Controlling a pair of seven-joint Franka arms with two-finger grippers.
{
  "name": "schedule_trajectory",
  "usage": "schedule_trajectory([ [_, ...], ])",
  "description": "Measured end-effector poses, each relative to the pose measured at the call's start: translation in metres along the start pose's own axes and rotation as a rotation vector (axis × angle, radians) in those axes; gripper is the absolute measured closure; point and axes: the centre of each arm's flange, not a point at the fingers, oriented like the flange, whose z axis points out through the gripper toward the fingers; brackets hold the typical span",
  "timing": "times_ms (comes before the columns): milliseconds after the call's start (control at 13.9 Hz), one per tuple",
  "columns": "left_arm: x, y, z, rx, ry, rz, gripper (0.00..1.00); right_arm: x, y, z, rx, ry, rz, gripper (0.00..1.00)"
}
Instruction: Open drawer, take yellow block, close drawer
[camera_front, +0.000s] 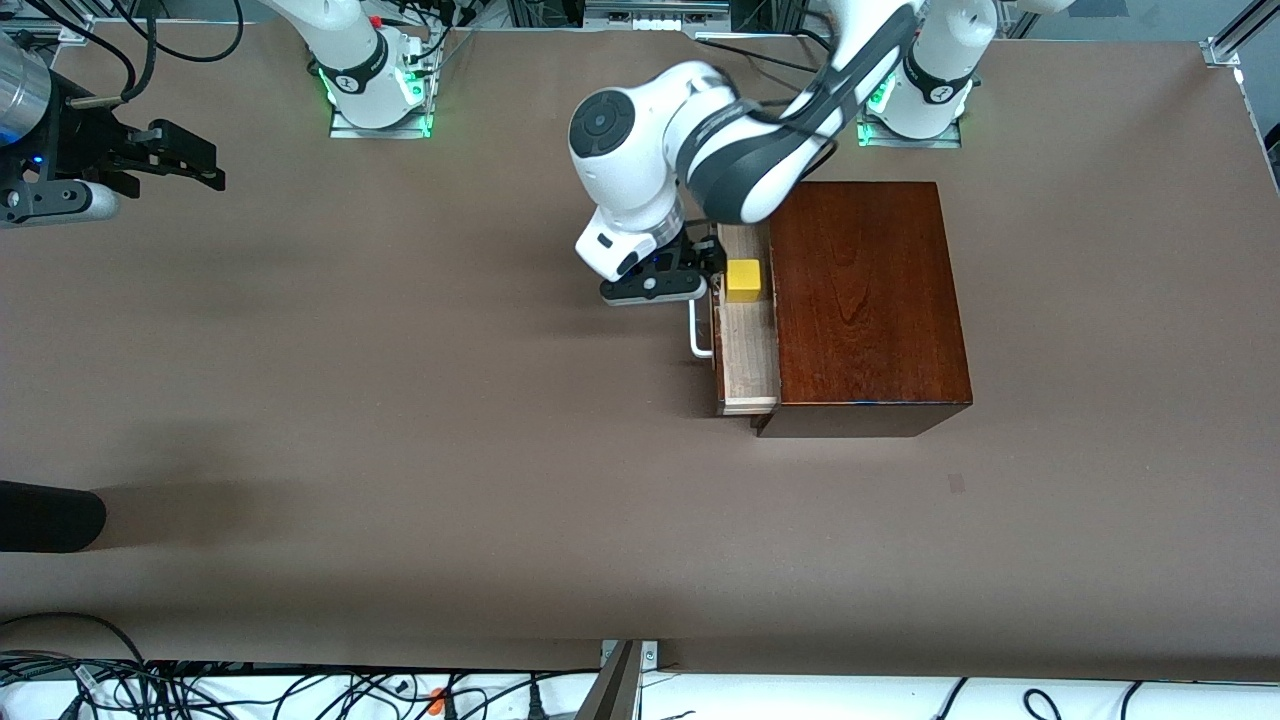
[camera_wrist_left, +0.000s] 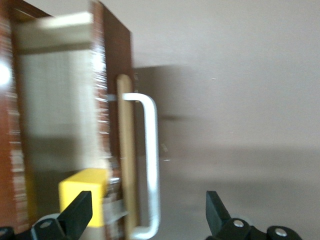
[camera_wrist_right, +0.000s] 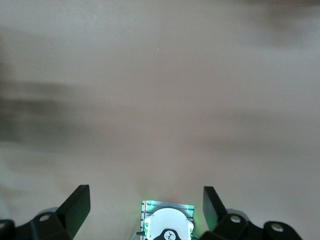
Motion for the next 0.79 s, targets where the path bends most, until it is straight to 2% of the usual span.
schedule_trajectory([
  [216, 0.026, -0.061, -0.051, 0.015, -0.038, 0.064, 0.0, 0.0, -0.003, 0.0, -0.001, 0.0, -0.006, 0.0],
  [648, 0.082, -0.261, -0.118, -0.158, -0.12, 0.097, 0.0, 0.013, -0.044, 0.016, -0.029, -0.017, -0.089, 0.0],
  [792, 0.09, -0.321, -0.126, -0.21, -0.123, 0.121, 0.0, 0.016, -0.076, 0.018, -0.035, -0.018, -0.171, 0.0],
])
